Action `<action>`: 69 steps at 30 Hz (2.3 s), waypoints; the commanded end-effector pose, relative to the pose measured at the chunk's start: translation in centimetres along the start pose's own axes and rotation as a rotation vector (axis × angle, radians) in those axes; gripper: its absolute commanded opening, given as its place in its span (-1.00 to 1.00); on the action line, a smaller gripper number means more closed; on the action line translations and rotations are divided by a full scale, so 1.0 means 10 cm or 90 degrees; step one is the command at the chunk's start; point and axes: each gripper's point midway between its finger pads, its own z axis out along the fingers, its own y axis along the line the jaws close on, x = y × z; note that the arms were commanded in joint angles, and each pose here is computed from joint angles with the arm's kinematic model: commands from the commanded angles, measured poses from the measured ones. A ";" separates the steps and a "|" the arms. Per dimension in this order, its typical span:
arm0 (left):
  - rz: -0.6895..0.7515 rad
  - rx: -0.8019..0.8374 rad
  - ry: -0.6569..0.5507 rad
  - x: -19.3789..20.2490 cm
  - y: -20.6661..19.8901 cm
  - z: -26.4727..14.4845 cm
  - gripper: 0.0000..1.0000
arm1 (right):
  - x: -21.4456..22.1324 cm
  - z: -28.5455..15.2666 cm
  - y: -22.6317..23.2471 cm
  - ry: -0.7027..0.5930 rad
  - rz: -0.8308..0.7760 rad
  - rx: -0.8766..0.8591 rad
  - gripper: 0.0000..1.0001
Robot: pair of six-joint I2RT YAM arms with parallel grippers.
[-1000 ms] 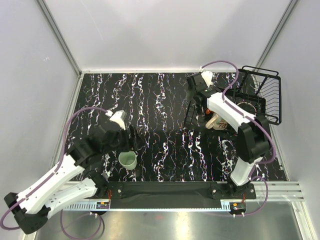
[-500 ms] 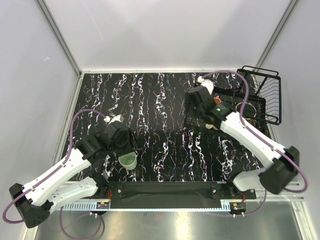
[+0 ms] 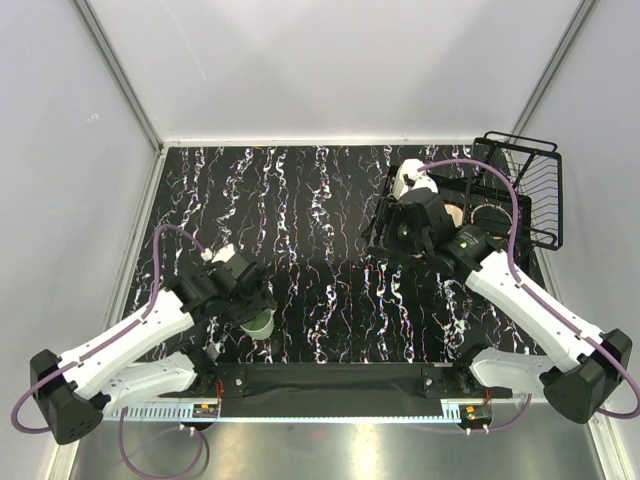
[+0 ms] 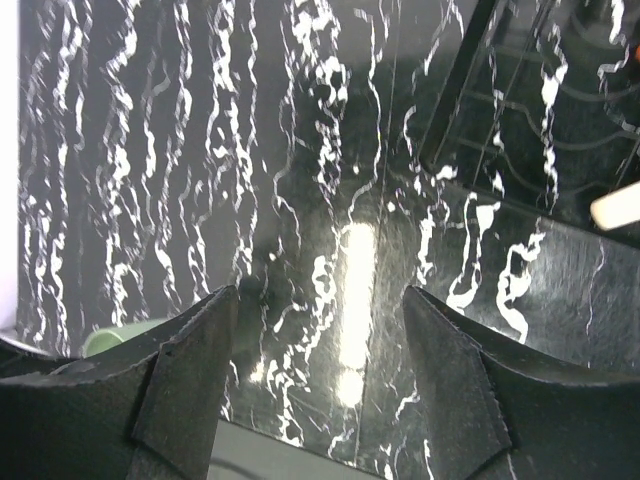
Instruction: Load the cups into the dish rack
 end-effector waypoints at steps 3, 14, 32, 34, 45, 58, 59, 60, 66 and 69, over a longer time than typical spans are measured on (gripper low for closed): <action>-0.038 -0.063 -0.032 -0.05 0.14 0.11 0.23 | 0.02 -0.08 0.11 0.000 0.003 -0.046 0.49; -0.034 -0.097 -0.021 0.00 0.06 0.28 -0.05 | 0.08 -0.12 0.07 0.005 -0.004 -0.049 0.49; 0.149 0.382 -0.121 -0.39 -1.23 -0.85 -1.00 | 0.15 -0.32 0.56 0.096 -0.118 -0.211 0.57; 0.182 0.467 -0.145 -0.41 -1.42 -1.10 -1.00 | 0.16 -0.44 0.66 0.103 -0.127 -0.255 0.62; 0.289 0.882 -0.284 -0.41 -1.86 -2.60 -1.00 | -0.16 -1.33 1.05 0.035 -0.237 -0.424 0.99; 0.302 1.087 -0.222 -0.12 -1.89 -3.05 -1.00 | -0.17 -2.06 1.59 -0.006 -0.260 -0.720 0.99; 0.295 1.113 -0.211 -0.10 -1.89 -3.11 -1.00 | -0.16 -2.04 1.60 0.001 -0.256 -0.724 0.99; 0.290 1.114 -0.200 -0.09 -1.90 -3.06 -1.00 | -0.16 -2.01 1.60 0.005 -0.254 -0.723 0.99; 0.255 1.148 -0.152 -0.03 -1.91 -3.02 -1.00 | -0.18 -2.05 1.66 -0.004 -0.246 -0.753 0.99; 0.243 1.160 -0.144 -0.03 -1.91 -3.03 -1.00 | -0.16 -2.03 1.68 0.006 -0.241 -0.762 1.00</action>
